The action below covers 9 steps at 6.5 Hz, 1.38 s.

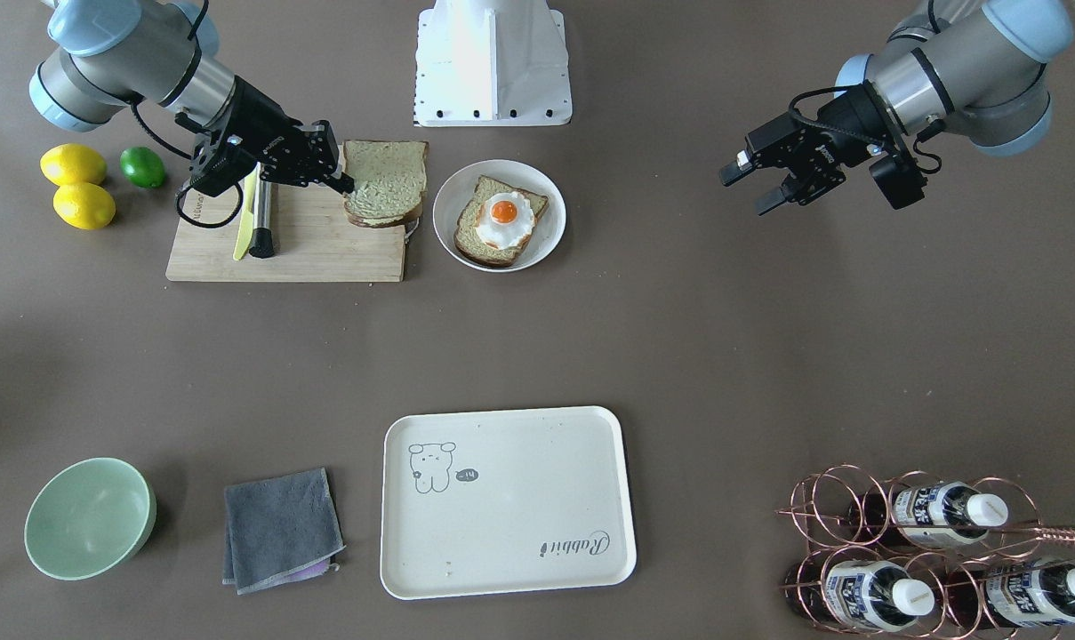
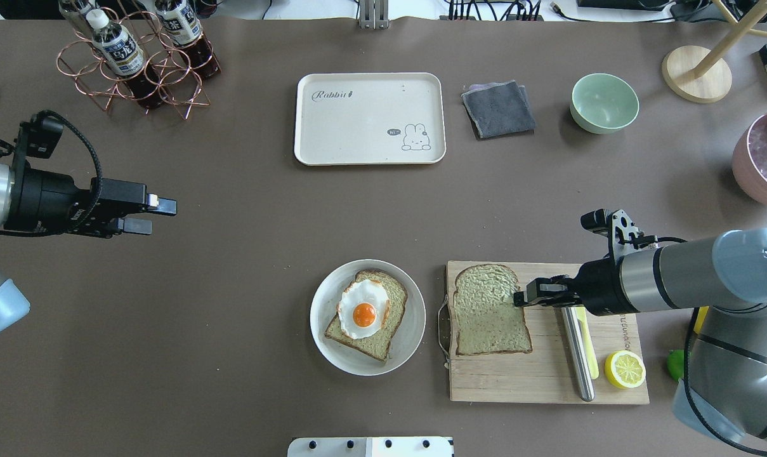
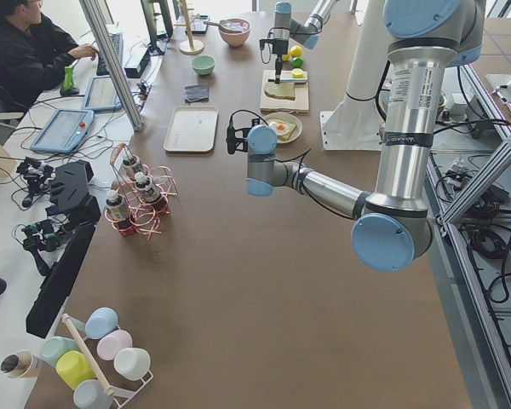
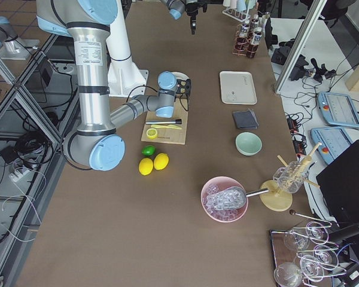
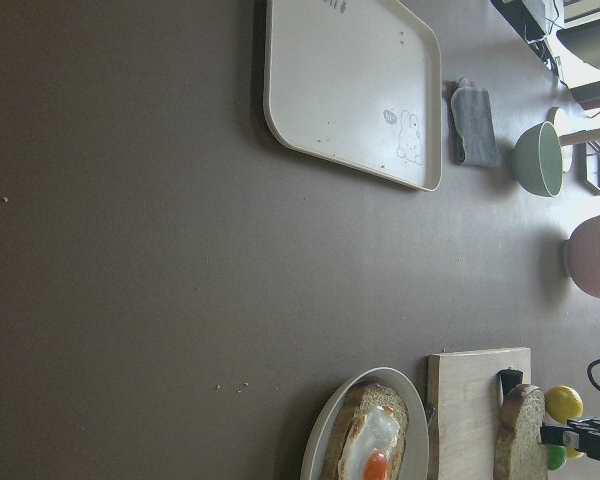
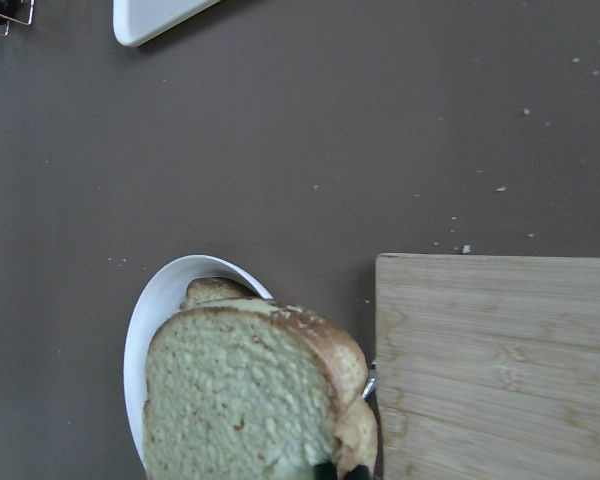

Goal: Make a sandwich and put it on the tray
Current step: 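Carry the bread slice over the egg toast and lower it onto the plate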

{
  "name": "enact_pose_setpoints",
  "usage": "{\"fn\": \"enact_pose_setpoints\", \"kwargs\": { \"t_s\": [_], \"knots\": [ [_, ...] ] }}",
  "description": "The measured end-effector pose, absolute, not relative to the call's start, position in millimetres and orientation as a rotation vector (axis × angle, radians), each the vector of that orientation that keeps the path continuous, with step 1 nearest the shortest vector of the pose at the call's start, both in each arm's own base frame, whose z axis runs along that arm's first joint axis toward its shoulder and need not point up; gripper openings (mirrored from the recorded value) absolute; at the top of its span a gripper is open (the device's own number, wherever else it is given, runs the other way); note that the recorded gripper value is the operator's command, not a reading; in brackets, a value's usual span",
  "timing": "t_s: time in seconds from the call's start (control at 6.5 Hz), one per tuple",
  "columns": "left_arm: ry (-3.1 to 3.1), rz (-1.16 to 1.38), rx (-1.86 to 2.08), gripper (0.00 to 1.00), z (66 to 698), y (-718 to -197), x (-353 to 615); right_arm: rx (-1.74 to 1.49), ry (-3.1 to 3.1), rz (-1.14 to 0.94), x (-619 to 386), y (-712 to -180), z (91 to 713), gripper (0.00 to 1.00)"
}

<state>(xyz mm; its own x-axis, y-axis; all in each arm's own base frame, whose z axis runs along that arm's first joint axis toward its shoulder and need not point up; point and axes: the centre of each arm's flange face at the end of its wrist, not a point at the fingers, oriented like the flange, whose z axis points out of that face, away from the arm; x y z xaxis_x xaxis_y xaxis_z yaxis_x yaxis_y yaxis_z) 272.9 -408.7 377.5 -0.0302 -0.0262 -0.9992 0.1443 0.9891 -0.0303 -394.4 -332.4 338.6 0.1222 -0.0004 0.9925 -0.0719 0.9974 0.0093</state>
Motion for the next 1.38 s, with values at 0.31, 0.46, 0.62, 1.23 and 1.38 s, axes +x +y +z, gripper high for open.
{"fn": "enact_pose_setpoints", "kwargs": {
  "t_s": [0.31,0.46,0.62,1.23,1.38],
  "knots": [
    [1.595,-0.140,0.093,0.98,378.4,-407.5,275.6,0.044,-1.460,0.100,-441.2,-330.9,283.8,0.00],
    [1.595,-0.141,0.092,0.98,378.9,-407.1,276.2,0.058,-1.440,0.123,-470.3,-320.7,261.6,0.00],
    [1.594,-0.142,0.091,0.98,379.7,-407.2,277.0,0.067,-1.420,0.138,-490.1,-311.0,253.8,0.00],
    [1.592,-0.167,0.113,0.98,380.6,-399.7,301.7,-0.004,-1.378,0.285,-529.7,-296.3,264.9,0.00],
    [1.592,-0.168,0.114,0.98,380.5,-398.8,303.6,-0.019,-1.374,0.317,-531.4,-296.2,267.4,0.00]
  ]
}}
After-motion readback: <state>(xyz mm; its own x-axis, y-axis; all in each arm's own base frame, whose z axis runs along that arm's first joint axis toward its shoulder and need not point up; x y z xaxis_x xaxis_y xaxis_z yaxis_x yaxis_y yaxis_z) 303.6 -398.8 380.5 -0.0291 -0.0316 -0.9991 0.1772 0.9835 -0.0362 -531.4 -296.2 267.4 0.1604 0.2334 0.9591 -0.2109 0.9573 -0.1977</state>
